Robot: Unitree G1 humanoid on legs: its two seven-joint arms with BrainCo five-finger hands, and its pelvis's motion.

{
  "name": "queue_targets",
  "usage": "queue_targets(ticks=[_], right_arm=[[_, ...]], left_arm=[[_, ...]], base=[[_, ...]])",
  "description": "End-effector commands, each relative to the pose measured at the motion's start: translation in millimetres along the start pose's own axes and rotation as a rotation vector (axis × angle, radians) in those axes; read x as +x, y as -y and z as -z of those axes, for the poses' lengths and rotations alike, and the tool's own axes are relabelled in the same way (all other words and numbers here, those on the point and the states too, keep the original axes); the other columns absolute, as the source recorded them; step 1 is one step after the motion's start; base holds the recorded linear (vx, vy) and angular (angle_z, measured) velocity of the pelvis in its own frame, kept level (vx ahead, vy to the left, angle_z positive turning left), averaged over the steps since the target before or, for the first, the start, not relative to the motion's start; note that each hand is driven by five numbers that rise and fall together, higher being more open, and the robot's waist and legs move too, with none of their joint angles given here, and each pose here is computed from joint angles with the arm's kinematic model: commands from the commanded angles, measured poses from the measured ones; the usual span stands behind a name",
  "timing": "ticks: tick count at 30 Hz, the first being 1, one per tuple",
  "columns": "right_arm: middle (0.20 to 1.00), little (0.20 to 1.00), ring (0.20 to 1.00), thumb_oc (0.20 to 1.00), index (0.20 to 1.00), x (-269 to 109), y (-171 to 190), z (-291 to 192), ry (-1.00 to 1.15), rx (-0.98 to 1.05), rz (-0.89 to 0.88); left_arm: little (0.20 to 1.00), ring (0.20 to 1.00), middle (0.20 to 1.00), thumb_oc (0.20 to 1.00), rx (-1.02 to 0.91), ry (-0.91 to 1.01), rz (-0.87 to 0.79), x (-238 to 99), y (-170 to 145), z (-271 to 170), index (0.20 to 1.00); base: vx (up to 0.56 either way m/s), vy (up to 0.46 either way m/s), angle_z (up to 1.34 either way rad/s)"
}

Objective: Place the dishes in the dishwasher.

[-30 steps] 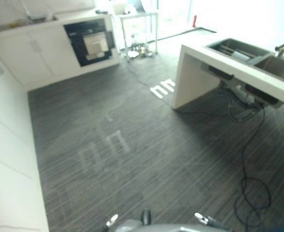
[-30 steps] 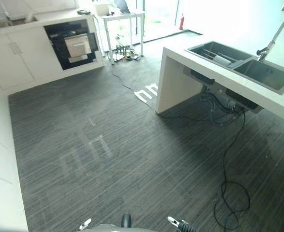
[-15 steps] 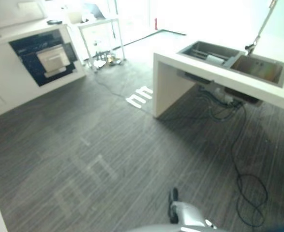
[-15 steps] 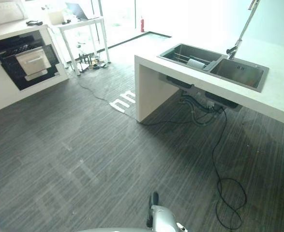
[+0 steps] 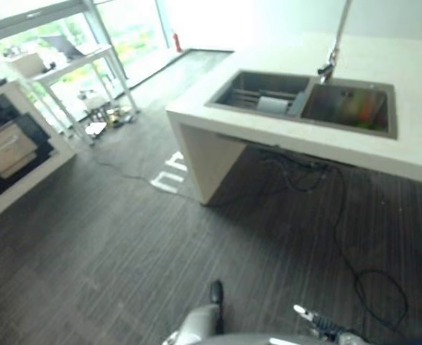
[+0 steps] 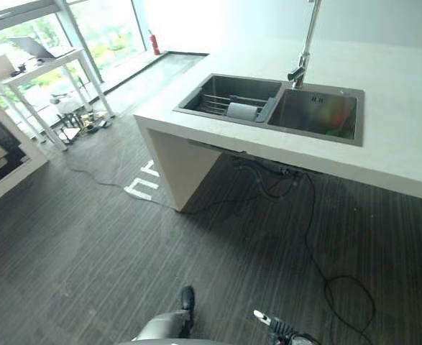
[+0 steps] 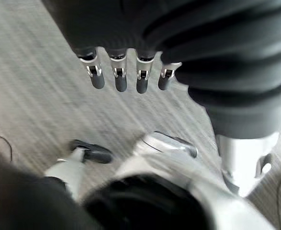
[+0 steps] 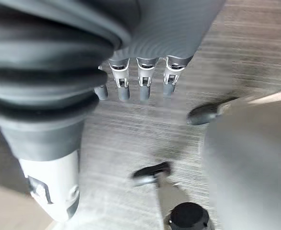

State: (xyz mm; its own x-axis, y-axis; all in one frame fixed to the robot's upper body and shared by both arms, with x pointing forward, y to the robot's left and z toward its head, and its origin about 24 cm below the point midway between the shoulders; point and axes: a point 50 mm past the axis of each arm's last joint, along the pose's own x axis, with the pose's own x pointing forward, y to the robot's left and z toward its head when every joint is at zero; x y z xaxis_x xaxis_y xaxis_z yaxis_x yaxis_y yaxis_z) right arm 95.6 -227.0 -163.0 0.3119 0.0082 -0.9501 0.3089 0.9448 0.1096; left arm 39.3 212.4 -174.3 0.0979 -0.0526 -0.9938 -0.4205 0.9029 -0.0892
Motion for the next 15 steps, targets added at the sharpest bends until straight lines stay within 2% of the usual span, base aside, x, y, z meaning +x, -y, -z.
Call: queue_targets(ticks=[1, 7, 15], right_arm=[[1.0, 1.0, 1.0, 1.0, 1.0, -2.7, 8.8, 11.4, 0.016, 0.069, 0.023], [1.0, 1.0, 1.0, 1.0, 1.0, -5.2, 15.5, 20.7, -0.006, 0.037, 0.038], [1.0, 1.0, 1.0, 1.0, 1.0, -4.5, 14.8, 20.0, 0.015, 0.093, 0.076]], left_arm=[[1.0, 1.0, 1.0, 1.0, -0.033, -0.021, 0.034, 4.0, 15.1, 13.0, 1.0], [1.0, 1.0, 1.0, 1.0, 0.061, -0.02, 0.019, 1.3, 12.3, -9.4, 1.0], [1.0, 1.0, 1.0, 1.0, 0.055, -0.001, 0.017, -0.6, 12.9, -23.4, 1.0]], base=[[0.49, 0.327, -1.12], [0.31, 0.367, -0.69], [0.06, 0.21, -0.19]])
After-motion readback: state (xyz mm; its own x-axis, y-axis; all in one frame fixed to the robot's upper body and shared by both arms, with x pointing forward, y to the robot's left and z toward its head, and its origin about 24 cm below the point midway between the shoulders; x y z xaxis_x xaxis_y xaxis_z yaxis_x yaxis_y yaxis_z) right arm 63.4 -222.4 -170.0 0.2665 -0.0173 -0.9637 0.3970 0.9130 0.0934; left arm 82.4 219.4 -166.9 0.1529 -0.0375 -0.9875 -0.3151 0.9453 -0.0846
